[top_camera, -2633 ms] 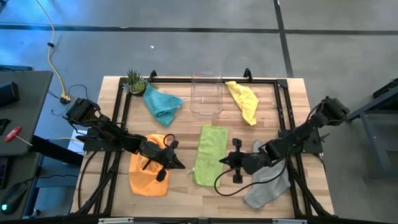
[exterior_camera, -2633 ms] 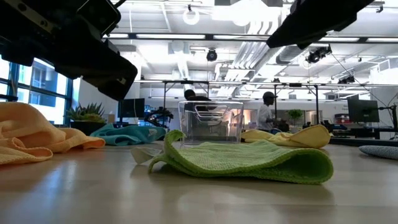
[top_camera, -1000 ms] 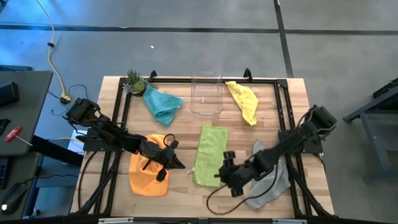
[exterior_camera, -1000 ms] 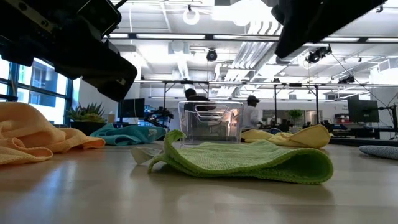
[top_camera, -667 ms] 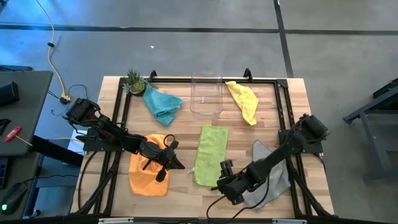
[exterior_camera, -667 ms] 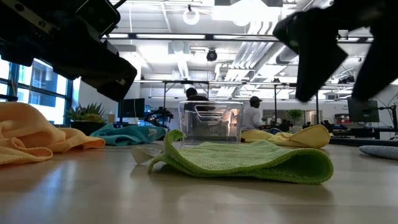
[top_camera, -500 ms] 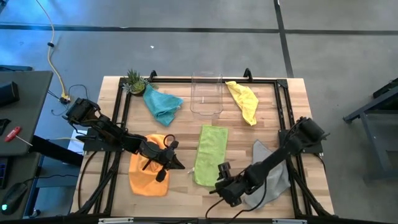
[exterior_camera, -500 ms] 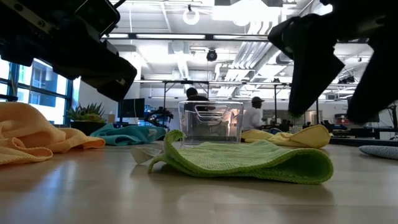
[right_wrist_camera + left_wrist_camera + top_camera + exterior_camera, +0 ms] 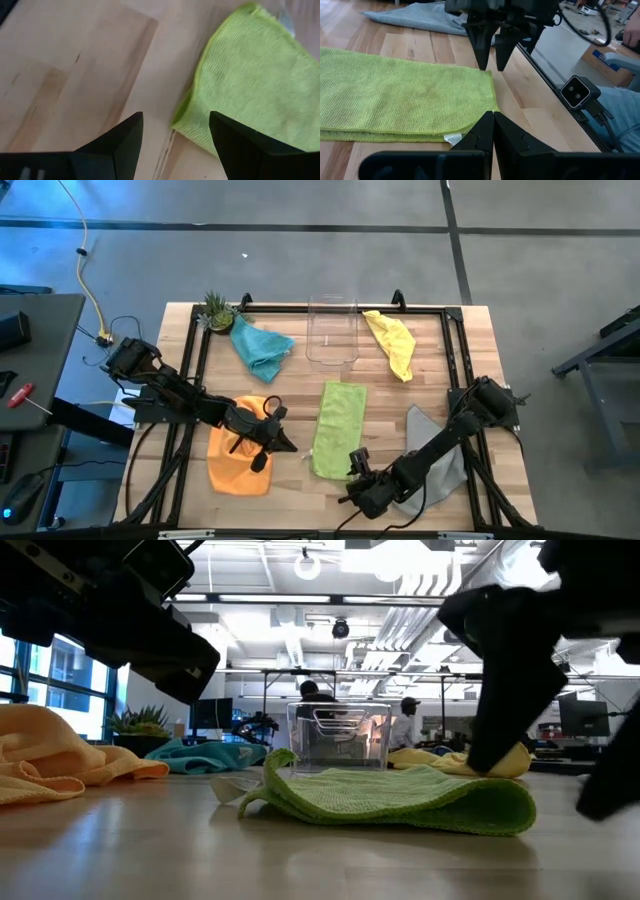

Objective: Fold microfiber towels
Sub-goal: Fold the green microfiber cloth

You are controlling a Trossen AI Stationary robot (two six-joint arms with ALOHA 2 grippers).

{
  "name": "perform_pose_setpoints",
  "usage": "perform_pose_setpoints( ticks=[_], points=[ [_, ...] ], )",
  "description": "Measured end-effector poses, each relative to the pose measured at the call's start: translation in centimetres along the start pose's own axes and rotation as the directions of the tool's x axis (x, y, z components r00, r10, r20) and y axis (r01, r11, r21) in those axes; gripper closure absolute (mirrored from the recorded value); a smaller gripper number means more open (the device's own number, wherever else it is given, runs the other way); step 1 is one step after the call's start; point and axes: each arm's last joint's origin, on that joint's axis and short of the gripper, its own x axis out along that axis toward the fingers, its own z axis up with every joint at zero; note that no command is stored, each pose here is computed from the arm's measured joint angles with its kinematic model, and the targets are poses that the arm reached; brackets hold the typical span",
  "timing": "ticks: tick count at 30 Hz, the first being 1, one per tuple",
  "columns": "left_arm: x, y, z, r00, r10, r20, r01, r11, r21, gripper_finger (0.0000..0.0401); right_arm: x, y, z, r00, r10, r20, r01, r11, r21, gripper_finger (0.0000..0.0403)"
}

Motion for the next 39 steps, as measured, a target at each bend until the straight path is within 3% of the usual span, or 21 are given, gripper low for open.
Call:
perform_pose_setpoints(
  ticks=[4, 13, 17, 35, 39],
  points=[
    [0.0, 0.0, 0.0, 1.0, 0.002, 0.001, -0.002, 1.0, -0.005, 0.0401, 0.5, 0.3, -0.3, 1.0, 0.001, -0.012, -0.001, 1.0, 0.015, 0.0189],
    [0.0, 0.0, 0.0, 1.0, 0.003, 0.001, -0.003, 1.0, -0.008, 0.0401, 0.6, 0.5, -0.3, 0.997, 0.069, -0.029, -0.068, 0.997, 0.041, 0.0248],
    [0.0, 0.0, 0.0, 1.0, 0.003, 0.001, -0.003, 1.0, -0.008, 0.0401, 0.6, 0.4, -0.3, 0.999, 0.036, -0.025, -0.034, 0.998, 0.056, 0.0257],
    [0.0, 0.0, 0.0, 1.0, 0.003, 0.001, -0.003, 1.0, 0.0, 0.0401, 0.5, 0.4, -0.3, 0.999, 0.028, -0.032, -0.027, 0.999, 0.035, 0.0211],
    [0.0, 0.0, 0.0, 1.0, 0.002, 0.001, -0.002, 1.0, 0.0, 0.0401, -0.2, 0.3, 0.7, 0.999, 0.028, -0.034, -0.027, 1.0, 0.015, 0.0206]
  ],
)
